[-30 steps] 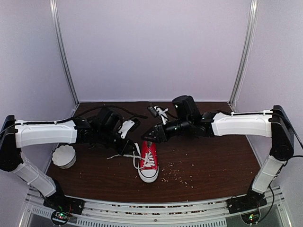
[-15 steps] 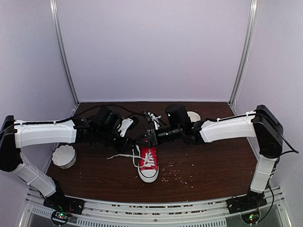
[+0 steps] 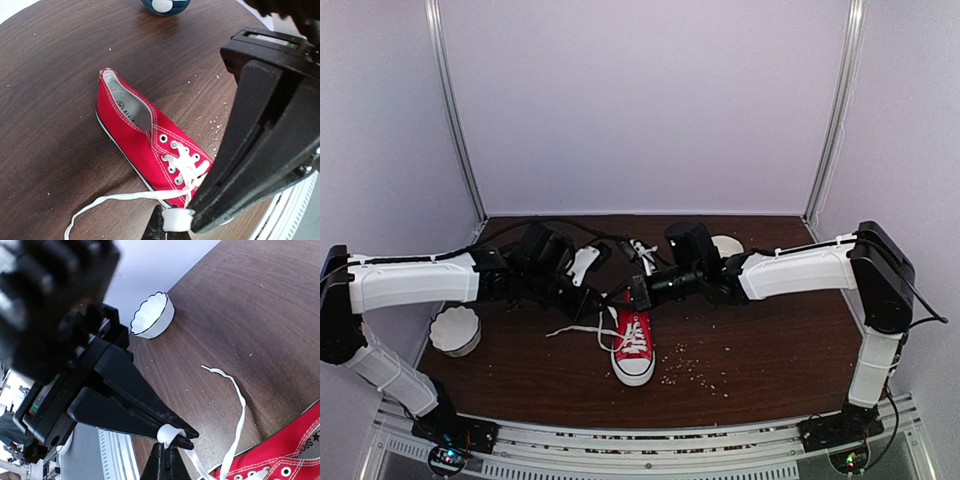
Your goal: Tie the shoes
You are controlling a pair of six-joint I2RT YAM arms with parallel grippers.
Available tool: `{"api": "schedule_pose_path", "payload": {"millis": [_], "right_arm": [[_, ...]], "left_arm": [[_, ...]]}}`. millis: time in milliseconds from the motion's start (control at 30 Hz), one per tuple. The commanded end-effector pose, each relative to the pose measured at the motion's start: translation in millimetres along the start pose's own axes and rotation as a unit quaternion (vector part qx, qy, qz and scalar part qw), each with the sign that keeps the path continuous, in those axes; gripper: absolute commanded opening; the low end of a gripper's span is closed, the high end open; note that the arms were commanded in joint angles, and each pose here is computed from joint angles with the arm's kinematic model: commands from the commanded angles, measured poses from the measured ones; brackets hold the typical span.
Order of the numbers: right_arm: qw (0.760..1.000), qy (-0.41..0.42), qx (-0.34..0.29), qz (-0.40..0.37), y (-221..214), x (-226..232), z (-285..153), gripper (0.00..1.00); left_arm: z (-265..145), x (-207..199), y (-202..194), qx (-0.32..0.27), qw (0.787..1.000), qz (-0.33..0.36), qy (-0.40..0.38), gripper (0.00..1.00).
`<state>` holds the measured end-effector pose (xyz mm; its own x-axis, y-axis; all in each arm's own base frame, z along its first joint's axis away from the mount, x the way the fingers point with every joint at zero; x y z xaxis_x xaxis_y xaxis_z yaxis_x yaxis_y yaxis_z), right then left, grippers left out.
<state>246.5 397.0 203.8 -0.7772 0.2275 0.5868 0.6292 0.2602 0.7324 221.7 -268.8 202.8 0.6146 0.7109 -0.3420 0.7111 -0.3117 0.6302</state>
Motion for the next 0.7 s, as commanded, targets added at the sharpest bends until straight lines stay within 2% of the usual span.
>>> {"api": "schedule_pose_path", "payload": {"millis": [0,33,100,267,367,467,667], "right_arm": [[0.999,-0.037,-0.001,-0.023,10.5,-4.4,-6.0,0.0],[0.998,-0.049,0.002,-0.025,11.1,-7.7,-7.4,0.0],[0.997,-0.063,0.005,-0.035,12.4,-11.9,-7.7,0.0],[0.997,-0.069,0.002,-0.037,11.0,-21.3,0.6,0.0],[0.996,-0.077,-0.016,-0.03,9.1,-29.0,1.5,0.0],[0.997,-0.071,-0.037,-0.007,6.3,-36.7,3.2,0.0],[0.997,-0.058,-0.049,0.01,2.5,-41.7,9.2,0.0]], "left_arm": [[-6.8,1.8,4.5,-0.026,0.999,0.009,-0.024,0.0],[-3.3,4.7,1.0,-0.016,1.0,0.011,-0.025,0.04],[7.0,12.5,-6.6,0.007,1.0,0.023,-0.005,0.22],[31.1,17.5,-15.9,0.03,0.997,0.064,-0.009,0.43],[36.9,26.0,-21.8,0.028,0.994,0.099,0.024,0.57],[42.1,30.6,-26.7,0.025,0.989,0.143,0.036,0.63],[55.0,33.8,-29.5,0.027,0.978,0.201,0.048,0.66]]}}
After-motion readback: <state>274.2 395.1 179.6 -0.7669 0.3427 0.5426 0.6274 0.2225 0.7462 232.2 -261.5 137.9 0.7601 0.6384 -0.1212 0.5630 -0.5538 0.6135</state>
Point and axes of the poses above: each gripper's point midway between its finger pads, its own z axis out along the fingers, its own x axis along the line the jaws close on, y = z × x, the point moved 8 cm from there along -z, back along the fingers, and after that the axes turned 7 degrees about -z, right-handed, at the moved point
